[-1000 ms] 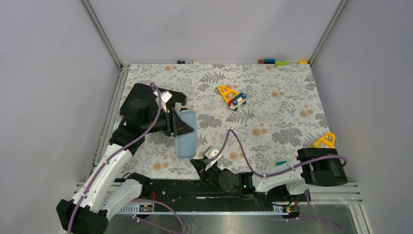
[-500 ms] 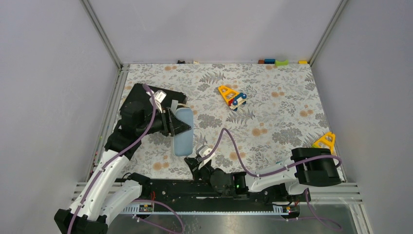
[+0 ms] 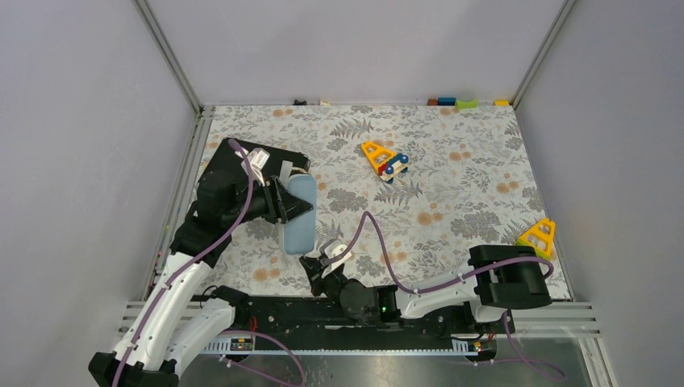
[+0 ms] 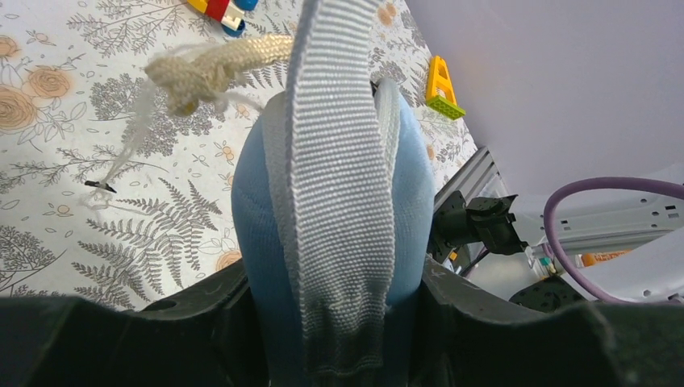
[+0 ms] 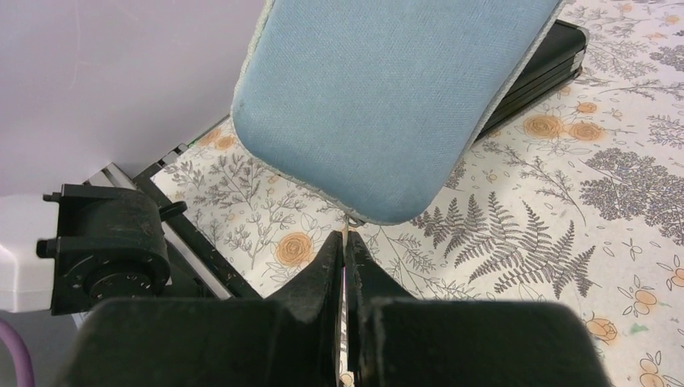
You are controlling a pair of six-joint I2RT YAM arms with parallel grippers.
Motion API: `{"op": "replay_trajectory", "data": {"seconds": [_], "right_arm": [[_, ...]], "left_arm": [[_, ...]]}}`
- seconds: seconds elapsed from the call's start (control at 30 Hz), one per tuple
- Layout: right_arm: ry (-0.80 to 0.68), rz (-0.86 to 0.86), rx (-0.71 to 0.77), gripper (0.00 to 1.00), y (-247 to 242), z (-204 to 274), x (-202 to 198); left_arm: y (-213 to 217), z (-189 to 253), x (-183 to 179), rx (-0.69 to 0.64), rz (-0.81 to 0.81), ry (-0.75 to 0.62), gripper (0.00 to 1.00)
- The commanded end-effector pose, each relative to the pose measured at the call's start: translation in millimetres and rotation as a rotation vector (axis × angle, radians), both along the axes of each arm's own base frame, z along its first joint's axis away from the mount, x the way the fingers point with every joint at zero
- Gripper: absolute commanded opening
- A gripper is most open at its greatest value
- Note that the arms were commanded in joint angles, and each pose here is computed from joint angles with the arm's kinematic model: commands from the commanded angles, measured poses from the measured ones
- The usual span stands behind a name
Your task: Open the umbrella
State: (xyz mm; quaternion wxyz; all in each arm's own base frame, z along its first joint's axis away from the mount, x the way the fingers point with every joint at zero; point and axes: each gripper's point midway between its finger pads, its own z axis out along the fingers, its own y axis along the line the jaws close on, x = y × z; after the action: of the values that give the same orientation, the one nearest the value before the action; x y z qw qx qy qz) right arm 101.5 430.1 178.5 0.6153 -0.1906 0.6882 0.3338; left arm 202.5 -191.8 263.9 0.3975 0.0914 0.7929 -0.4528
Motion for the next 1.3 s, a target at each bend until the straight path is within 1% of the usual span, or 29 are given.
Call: {"op": "replay_trajectory", "data": {"seconds": [0.0,0.27,0.5,0.7,1.27], "right_arm": [[0.017,0.119,0.223,0.0,34,64,-36],[0.018,0.165,0.239,0.0,53,81,-45],[0.016,0.115,0.272,0.0,56,97,-38],[0.01,0.115,0.31,0.0,65,112,-38],[-0.034,0.206,0.375,0.0,81,146,-46]], "left_arm": [[18,48,43,-0.009,0.164,-0.296,0.0],[24,50,45,-0.007,0.209,-0.311,0.0],[33,54,44,-0.016,0.268,-0.341,0.0],[39,54,45,-0.025,0.307,-0.347,0.0],[46,52,48,-0.041,0.368,-0.353,0.0]]}}
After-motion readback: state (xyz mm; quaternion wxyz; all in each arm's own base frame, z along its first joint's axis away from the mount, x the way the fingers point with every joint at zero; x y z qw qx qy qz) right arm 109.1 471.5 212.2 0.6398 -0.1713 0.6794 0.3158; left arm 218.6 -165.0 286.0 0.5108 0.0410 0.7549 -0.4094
